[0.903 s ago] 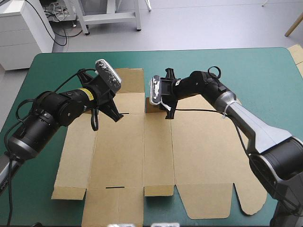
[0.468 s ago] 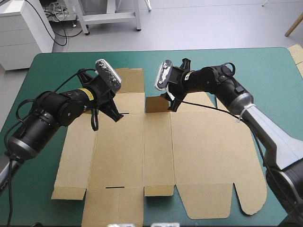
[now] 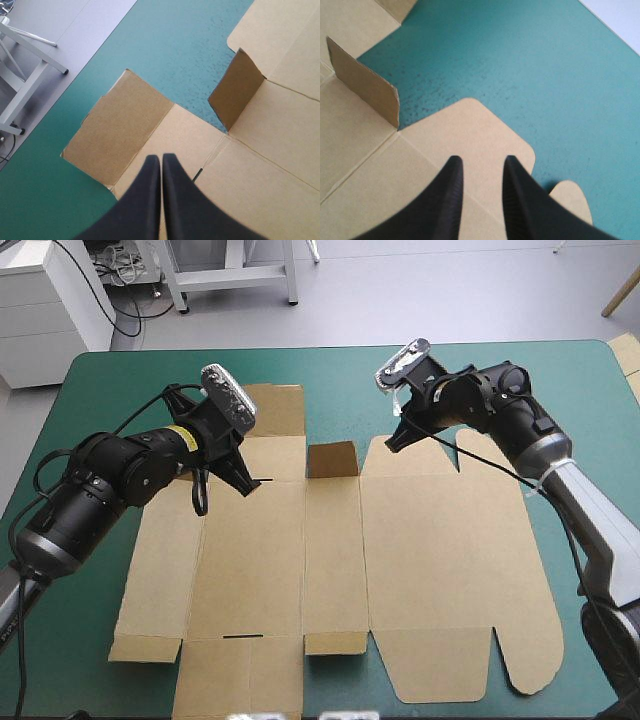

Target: Fold the box

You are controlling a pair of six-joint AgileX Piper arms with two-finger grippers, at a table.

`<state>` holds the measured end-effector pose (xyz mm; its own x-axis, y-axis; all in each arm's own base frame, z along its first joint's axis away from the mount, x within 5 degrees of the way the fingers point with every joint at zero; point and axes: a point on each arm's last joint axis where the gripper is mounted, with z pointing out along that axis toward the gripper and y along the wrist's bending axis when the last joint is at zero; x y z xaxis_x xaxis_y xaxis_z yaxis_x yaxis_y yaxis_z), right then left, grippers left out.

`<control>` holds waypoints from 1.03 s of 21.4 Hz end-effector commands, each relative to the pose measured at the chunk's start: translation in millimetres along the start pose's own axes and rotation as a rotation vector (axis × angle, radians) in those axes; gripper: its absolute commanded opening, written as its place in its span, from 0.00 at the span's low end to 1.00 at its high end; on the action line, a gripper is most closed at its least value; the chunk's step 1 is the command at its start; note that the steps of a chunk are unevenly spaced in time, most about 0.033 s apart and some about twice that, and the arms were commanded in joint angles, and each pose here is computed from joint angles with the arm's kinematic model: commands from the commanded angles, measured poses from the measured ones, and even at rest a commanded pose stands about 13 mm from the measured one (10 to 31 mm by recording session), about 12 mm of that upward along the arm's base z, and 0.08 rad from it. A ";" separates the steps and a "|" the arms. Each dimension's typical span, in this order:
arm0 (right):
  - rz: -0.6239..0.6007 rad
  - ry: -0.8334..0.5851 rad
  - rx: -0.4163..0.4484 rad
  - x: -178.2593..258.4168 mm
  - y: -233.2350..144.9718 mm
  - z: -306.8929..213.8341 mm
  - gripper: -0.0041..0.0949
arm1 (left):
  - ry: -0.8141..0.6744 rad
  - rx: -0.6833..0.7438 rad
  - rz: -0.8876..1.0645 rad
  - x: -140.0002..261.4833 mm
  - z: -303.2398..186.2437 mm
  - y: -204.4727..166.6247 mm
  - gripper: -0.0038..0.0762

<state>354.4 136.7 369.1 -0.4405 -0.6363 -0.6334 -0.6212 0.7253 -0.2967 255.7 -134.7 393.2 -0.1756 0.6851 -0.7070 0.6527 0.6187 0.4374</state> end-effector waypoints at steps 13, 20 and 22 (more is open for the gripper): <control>0.177 0.056 0.082 20.2 -41.4 -37.4 0.02 | -0.022 -0.046 -0.483 19.4 -24.2 44.4 0.07; 0.181 0.065 0.073 21.0 -40.5 -37.4 0.02 | 0.074 0.014 -0.744 81.4 -52.5 90.0 0.07; 0.181 0.065 0.073 21.0 -40.5 -37.4 0.02 | 0.069 0.028 -0.787 92.4 -61.3 97.1 0.07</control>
<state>357.4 89.7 359.9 -0.6515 -0.5340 -0.5389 -0.5152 0.8328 -0.2023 269.0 1.8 380.5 -0.6951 0.1448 -0.7042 0.3328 0.9330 -0.1366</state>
